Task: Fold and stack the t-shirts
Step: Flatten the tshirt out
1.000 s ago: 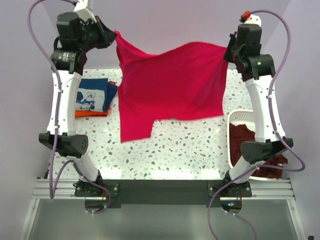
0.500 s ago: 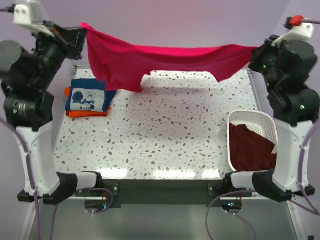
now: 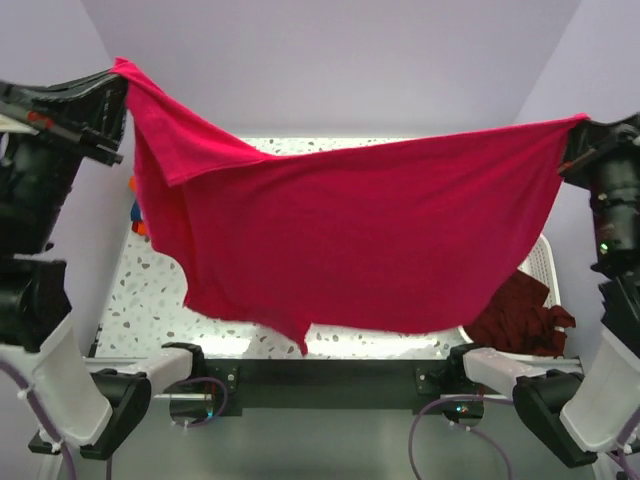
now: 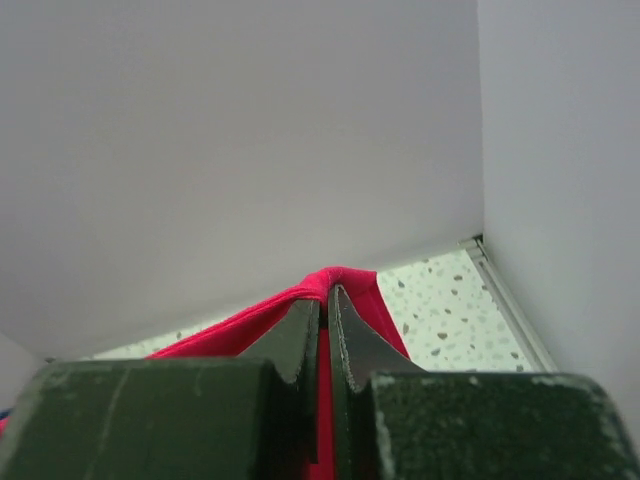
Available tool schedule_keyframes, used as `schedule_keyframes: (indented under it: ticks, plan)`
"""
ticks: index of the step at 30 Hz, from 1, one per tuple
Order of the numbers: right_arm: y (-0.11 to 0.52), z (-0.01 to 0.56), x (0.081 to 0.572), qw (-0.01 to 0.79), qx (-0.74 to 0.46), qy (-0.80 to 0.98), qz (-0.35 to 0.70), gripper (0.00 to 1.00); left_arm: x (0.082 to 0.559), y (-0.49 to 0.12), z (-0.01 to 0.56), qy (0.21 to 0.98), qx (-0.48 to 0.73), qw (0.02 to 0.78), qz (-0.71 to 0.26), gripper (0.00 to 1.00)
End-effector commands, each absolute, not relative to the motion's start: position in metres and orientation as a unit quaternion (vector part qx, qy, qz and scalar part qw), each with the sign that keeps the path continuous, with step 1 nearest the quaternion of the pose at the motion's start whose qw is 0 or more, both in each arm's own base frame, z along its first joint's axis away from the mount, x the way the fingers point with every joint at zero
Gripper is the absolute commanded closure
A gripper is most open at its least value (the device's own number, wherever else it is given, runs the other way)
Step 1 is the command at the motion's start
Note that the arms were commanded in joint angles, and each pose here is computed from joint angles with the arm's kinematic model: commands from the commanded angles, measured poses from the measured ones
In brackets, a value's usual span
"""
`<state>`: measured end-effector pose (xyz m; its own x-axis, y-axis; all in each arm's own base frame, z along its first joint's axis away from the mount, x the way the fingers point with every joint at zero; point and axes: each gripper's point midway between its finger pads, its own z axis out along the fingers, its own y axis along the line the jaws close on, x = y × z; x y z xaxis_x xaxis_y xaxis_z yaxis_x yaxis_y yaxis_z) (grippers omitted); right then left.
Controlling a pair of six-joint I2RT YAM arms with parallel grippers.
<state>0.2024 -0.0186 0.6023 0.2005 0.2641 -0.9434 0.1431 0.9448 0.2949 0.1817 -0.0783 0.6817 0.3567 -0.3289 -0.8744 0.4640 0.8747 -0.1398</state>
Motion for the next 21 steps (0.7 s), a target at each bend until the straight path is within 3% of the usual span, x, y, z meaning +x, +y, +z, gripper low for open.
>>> schedule_keyframes:
  ticks: [1,5,10,11,12,13,14,15,16,17,18,19,20,21]
  plan:
    - [-0.009,0.548,0.262,0.697,0.149,0.701,0.009,1.00,0.274,-0.097,0.624,0.602,0.065,0.749,-0.267,1.00]
    - [0.007,0.507,0.320,0.667,0.133,0.733,0.009,1.00,0.359,-0.110,0.556,0.667,0.068,0.690,-0.273,1.00]
    - [0.027,0.396,0.428,0.581,0.106,0.806,-0.023,1.00,0.472,-0.124,0.457,0.730,0.054,0.623,-0.276,1.00]
    - [0.028,0.383,0.446,0.577,0.108,0.809,-0.030,1.00,0.514,-0.129,0.403,0.765,0.042,0.581,-0.273,1.00]
    - [0.029,0.343,0.474,0.543,0.108,0.832,-0.041,1.00,0.530,-0.129,0.415,0.757,0.040,0.593,-0.271,1.00]
    - [0.025,0.325,0.489,0.530,0.114,0.839,-0.046,1.00,0.547,-0.130,0.397,0.772,0.029,0.577,-0.266,0.93]
    - [0.024,0.306,0.501,0.512,0.116,0.850,-0.049,1.00,0.582,-0.131,0.346,0.800,0.007,0.543,-0.256,0.63]
    - [0.024,0.303,0.517,0.509,0.129,0.850,-0.042,0.98,0.594,-0.129,0.364,0.786,0.002,0.565,-0.253,0.44]
    - [0.023,0.260,0.537,0.469,0.131,0.872,-0.047,0.63,0.606,-0.127,0.353,0.788,-0.007,0.563,-0.250,0.24]
    - [0.023,0.240,0.538,0.435,0.132,0.889,-0.050,0.39,0.618,-0.128,0.336,0.792,-0.018,0.555,-0.252,0.00]
    - [0.024,0.259,0.549,0.451,0.134,0.881,-0.044,0.23,0.621,-0.130,0.326,0.796,-0.021,0.550,-0.254,0.00]
    - [0.025,0.241,0.556,0.434,0.132,0.890,-0.049,0.10,0.623,-0.131,0.330,0.787,-0.016,0.560,-0.259,0.00]
    - [0.026,0.247,0.557,0.437,0.131,0.889,-0.045,0.06,0.613,-0.131,0.350,0.775,-0.010,0.575,-0.261,0.00]
    - [0.028,0.247,0.556,0.438,0.125,0.890,-0.038,0.03,0.608,-0.131,0.327,0.789,-0.015,0.557,-0.259,0.00]
